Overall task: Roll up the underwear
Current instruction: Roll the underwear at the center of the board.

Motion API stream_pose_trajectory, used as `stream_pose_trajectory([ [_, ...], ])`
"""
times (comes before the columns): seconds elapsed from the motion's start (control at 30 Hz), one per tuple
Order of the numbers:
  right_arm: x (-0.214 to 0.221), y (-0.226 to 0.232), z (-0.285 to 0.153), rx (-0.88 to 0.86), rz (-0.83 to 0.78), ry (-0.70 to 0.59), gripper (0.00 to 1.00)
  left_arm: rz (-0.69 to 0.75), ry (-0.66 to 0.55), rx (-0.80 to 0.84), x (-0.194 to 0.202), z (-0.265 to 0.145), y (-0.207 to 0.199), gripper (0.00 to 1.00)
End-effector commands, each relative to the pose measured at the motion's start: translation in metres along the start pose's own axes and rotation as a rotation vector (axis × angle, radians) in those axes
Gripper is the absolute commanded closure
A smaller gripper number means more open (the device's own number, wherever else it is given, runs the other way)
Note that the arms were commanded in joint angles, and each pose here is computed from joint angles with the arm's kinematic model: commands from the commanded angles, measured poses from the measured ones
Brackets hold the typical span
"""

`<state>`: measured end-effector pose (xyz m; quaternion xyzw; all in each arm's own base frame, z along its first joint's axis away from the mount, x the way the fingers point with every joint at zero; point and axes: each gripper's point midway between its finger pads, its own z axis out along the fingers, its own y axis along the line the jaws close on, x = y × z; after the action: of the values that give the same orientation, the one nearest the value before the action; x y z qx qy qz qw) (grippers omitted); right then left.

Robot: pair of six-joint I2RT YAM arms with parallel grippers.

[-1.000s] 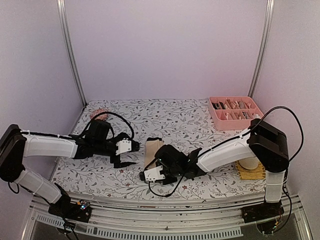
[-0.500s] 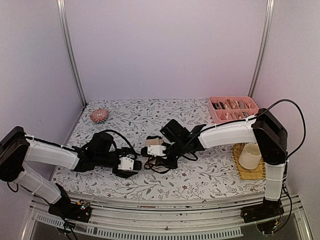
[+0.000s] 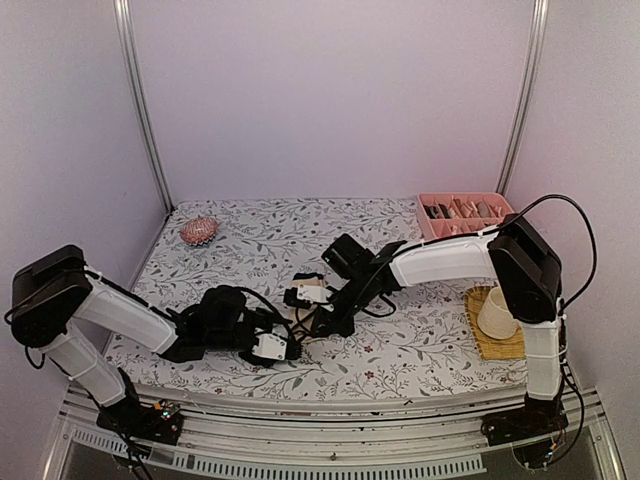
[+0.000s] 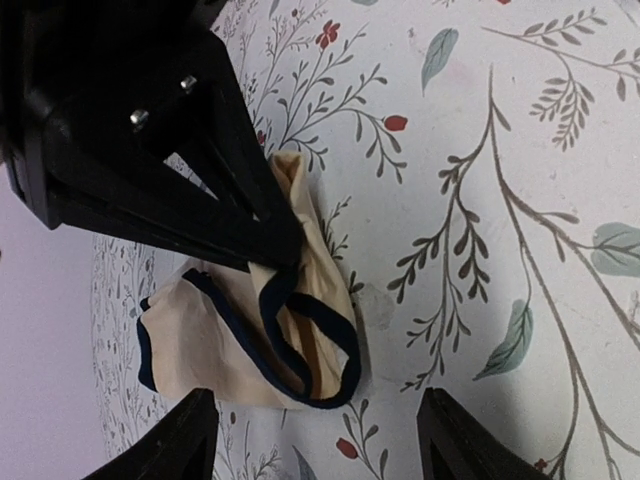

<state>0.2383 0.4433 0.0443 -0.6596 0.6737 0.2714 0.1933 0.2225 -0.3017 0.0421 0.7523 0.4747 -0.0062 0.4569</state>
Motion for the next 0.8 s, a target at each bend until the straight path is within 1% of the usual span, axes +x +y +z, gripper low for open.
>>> stream_pose_trajectory([
  [0.0, -0.004, 0.002, 0.001, -0.067, 0.054, -0.021, 0.98, 0.043, 0.038, -0.075, -0.002, 0.01, 0.006, 0.3],
  [0.1, -0.003, 0.0, 0.001, -0.07, 0.061, -0.023, 0.98, 0.061, 0.042, -0.066, -0.003, 0.015, 0.0, 0.35],
  [0.2, -0.003, -0.001, 0.0, -0.071, 0.067, -0.025, 0.98, 0.055, 0.051, -0.076, -0.003, 0.02, 0.0, 0.38],
  [0.3, -0.004, -0.002, -0.001, -0.073, 0.067, -0.027, 0.98, 0.041, 0.049, -0.075, -0.005, 0.023, 0.0, 0.45],
  [0.53, -0.002, -0.003, 0.0, -0.074, 0.074, -0.026, 0.98, -0.01, 0.039, -0.025, -0.01, 0.029, -0.004, 0.5],
  [0.67, -0.003, -0.004, -0.001, -0.07, 0.078, -0.026, 0.98, -0.03, 0.036, -0.022, -0.013, 0.033, -0.003, 0.64],
  [0.77, -0.002, -0.005, -0.001, -0.065, 0.08, -0.023, 0.98, -0.055, 0.038, -0.016, -0.014, 0.037, -0.001, 0.71],
])
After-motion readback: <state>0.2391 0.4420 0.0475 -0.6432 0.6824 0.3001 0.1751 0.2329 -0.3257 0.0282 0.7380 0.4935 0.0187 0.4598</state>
